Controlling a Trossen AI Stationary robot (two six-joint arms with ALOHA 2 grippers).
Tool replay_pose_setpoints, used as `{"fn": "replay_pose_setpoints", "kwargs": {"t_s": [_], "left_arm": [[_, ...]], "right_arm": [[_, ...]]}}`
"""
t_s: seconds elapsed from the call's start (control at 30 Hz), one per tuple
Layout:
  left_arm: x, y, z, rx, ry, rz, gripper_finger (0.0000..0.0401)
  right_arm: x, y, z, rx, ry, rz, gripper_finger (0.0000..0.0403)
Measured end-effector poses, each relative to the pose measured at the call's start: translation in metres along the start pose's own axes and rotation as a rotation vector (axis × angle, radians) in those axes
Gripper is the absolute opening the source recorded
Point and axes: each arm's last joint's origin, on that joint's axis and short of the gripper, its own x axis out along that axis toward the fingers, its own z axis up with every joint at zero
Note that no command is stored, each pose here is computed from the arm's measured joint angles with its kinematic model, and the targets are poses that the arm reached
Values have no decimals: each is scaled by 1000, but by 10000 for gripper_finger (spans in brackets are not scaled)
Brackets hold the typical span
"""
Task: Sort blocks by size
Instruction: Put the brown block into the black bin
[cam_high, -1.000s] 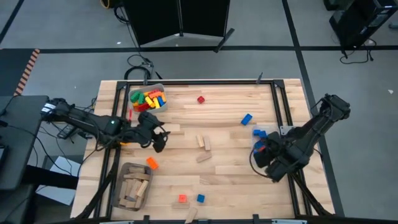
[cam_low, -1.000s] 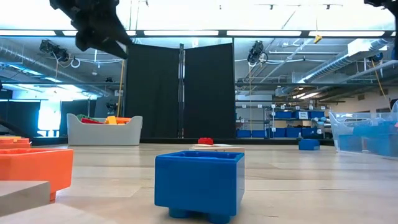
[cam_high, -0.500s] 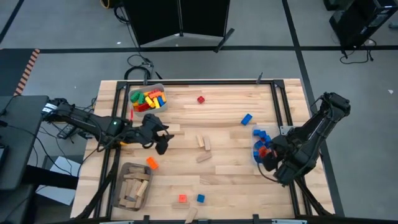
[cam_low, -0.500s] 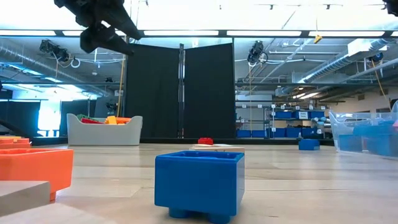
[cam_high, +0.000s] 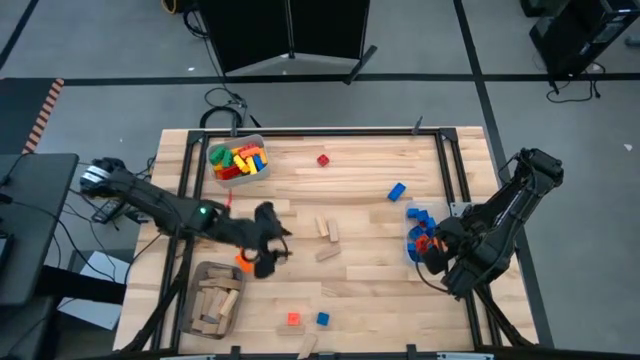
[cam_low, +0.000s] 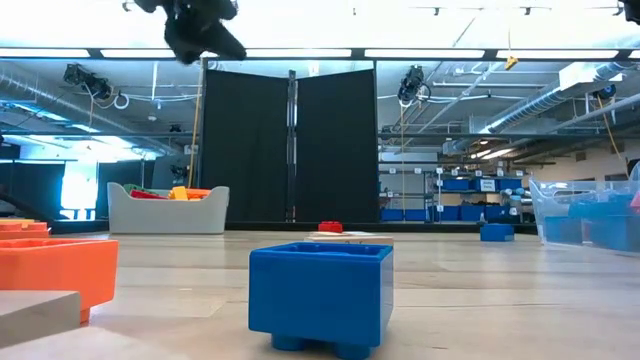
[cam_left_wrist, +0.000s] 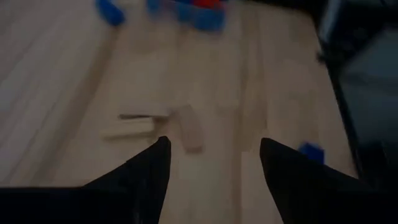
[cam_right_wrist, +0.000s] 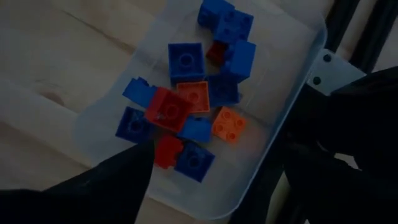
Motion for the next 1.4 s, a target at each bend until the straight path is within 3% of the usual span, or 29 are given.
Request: {"fn": "replay_pose_setpoints", "kwargs": {"t_s": [0.2, 0.57, 0.87, 1.13, 1.4], "left_arm": [[29, -29, 5, 257, 205, 35, 253], [91, -79, 14, 448, 314, 64, 253], [108, -128, -7, 528, 305, -4, 253], [85, -173, -42, 445, 285, -22, 253], [68, -183, -62, 244, 356, 36, 253]], "right_arm": [[0, -1, 1, -12, -8, -13, 351], [0, 0, 0, -42, 11, 0, 335], [-1, 10, -6, -14, 91, 94, 336], [-3, 20, -10, 0, 133, 191, 329], [-5, 28, -13, 32, 160, 278, 327]]}}
